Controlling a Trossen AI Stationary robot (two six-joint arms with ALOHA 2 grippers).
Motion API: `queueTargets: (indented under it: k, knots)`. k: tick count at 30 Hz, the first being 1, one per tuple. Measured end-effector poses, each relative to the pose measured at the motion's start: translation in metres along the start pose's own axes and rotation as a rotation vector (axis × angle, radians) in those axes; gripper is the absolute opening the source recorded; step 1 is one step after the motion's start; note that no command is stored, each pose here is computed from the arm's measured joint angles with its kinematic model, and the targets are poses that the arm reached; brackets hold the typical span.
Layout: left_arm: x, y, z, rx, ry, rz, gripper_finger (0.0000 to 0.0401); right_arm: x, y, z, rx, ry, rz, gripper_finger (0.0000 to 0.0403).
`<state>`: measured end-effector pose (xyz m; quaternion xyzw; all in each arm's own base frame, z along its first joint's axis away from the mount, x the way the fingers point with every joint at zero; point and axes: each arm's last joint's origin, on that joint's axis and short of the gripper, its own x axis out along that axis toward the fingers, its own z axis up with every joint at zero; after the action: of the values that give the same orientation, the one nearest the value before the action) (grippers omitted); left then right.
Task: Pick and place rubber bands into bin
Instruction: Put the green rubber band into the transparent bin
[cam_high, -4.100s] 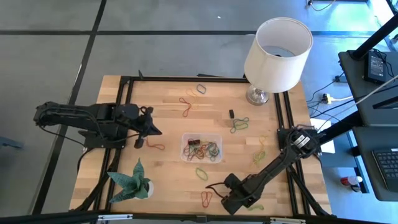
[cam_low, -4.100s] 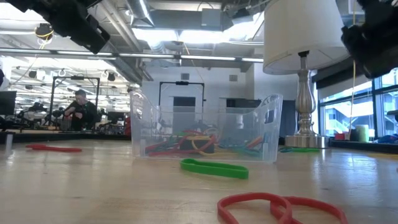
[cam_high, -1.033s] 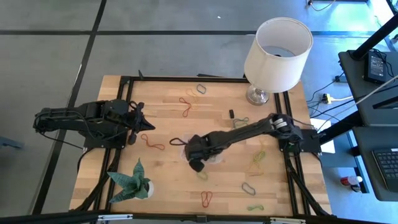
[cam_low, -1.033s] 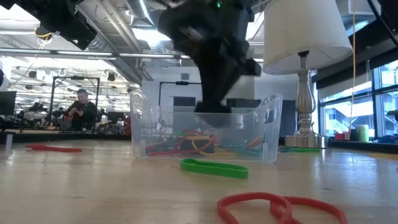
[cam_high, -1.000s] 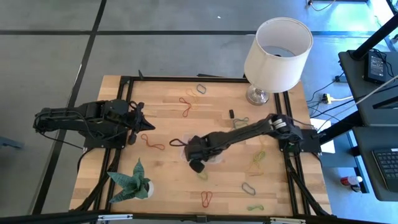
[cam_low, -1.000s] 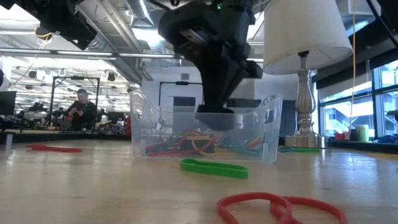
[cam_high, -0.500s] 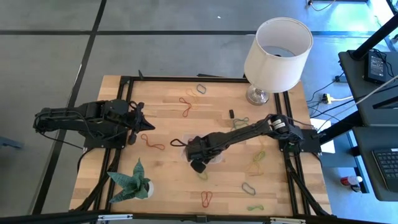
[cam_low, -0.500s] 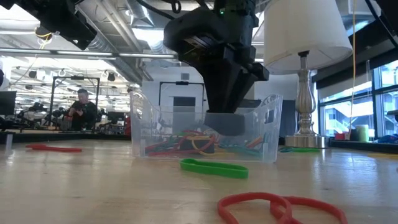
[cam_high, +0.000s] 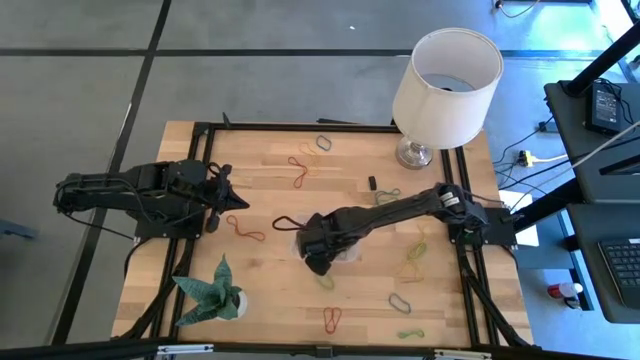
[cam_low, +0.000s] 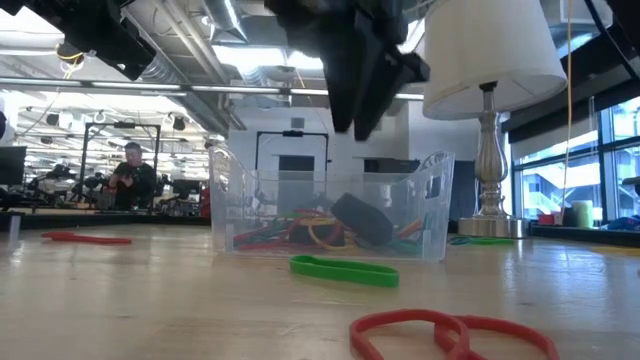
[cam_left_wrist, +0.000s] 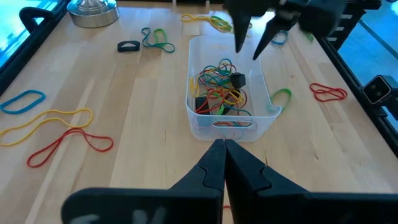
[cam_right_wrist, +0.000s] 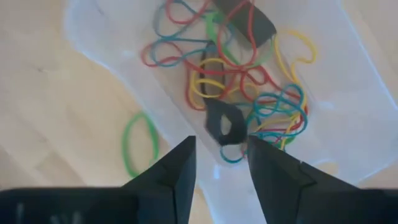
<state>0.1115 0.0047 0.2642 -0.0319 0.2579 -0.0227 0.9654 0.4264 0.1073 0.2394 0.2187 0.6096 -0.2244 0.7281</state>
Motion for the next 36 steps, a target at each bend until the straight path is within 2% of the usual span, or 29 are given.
queueTargets:
  k: [6, 11, 14, 20, 26, 32, 36]
  knots:
    - [0.0, 0.0, 0.0, 0.0, 0.0, 0.0, 0.0005, -0.025, 0.017, -0.018, 0.035, -0.044, 0.001, 0.0129]
    - [0.0, 0.0, 0.0, -0.002, 0.0, 0.0, 0.0002, -0.04, 0.047, -0.066, 0.098, -0.178, -0.035, 0.0097]
    - [0.0, 0.0, 0.0, -0.001, 0.0, 0.0, 0.0002, -0.039, 0.063, -0.097, 0.148, -0.244, -0.027, 0.0085]
    - [0.0, 0.0, 0.0, 0.0, 0.0, 0.0, 0.0004, -0.013, 0.082, -0.139, 0.252, -0.27, 0.044, 0.0083]
    - [0.0, 0.0, 0.0, -0.001, -0.001, 0.0, 0.0002, 0.035, 0.086, -0.158, 0.324, -0.275, 0.129, 0.0099]
    - [0.0, 0.0, 0.0, 0.0, -0.003, 0.0, 0.0005, 0.079, 0.081, -0.163, 0.352, -0.38, 0.234, 0.014]
    - [0.0, 0.0, 0.001, 0.0, -0.006, 0.0, 0.0002, 0.093, 0.072, -0.166, 0.345, -0.412, 0.2, 0.018]
